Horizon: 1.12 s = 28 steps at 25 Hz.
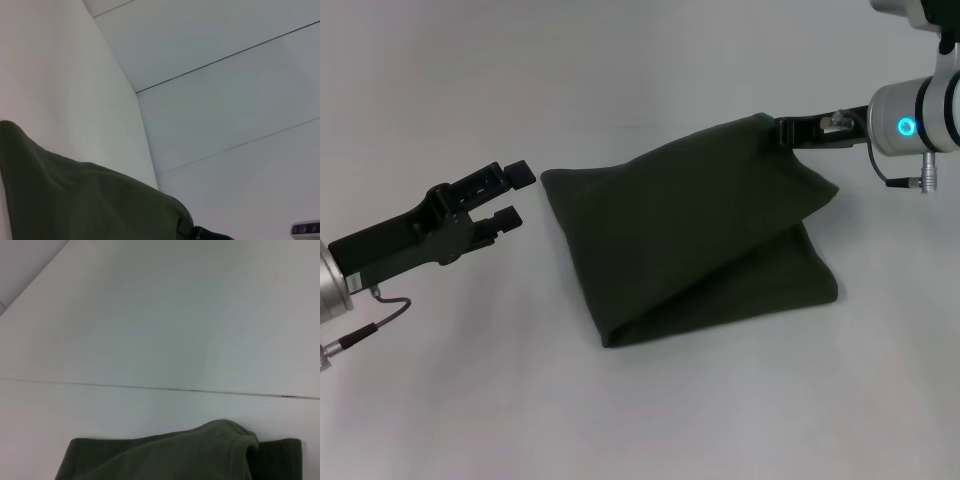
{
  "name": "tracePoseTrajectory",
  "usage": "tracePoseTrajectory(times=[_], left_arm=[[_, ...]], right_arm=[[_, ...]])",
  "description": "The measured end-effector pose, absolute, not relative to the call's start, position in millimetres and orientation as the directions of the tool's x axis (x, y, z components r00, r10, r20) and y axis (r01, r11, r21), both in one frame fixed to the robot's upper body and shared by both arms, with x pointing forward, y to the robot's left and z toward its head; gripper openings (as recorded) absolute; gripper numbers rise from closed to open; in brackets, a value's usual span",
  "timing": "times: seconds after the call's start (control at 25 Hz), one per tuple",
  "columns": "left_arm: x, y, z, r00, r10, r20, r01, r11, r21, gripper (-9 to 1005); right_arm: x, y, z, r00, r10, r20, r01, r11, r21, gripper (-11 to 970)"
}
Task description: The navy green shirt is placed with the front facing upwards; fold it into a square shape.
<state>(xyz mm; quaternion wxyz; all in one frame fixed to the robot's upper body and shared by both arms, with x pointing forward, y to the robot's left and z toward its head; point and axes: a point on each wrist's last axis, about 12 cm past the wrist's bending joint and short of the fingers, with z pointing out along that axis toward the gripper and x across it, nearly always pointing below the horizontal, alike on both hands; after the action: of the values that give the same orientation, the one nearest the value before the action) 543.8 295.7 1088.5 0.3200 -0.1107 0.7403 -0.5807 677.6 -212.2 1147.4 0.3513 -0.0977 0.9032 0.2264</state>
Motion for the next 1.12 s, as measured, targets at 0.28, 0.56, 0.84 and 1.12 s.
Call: tracePoseTrajectory(times=[0.28,0.56,0.84,1.12], left_arm=[[544,295,1089,-0.769,-0.539,-0.345,0.21,0.297,-0.932,934],[544,295,1089,-0.768,-0.54,-0.344,0.21,0.295,-0.932,934],[545,295,1090,-0.768,-0.54,-0.345,0.211,0.295,-0.932,934],[544,295,1089,-0.767,-0.541,-0.344,0.21,0.295,-0.932,934]], right_arm=[[679,-212,1151,-0.725,-0.022,-0.689,-0.342,0.879,0.332,81],[677,-210,1140,-0.745,-0.042,-0.666,-0.33,0.891,0.312,81],[670,-212,1124,-0.791,-0.027,-0.612,-0.298,0.89,0.346,80],[662,-205,1123,-0.839,0.002,-0.544,-0.277,0.859,0.43,80]])
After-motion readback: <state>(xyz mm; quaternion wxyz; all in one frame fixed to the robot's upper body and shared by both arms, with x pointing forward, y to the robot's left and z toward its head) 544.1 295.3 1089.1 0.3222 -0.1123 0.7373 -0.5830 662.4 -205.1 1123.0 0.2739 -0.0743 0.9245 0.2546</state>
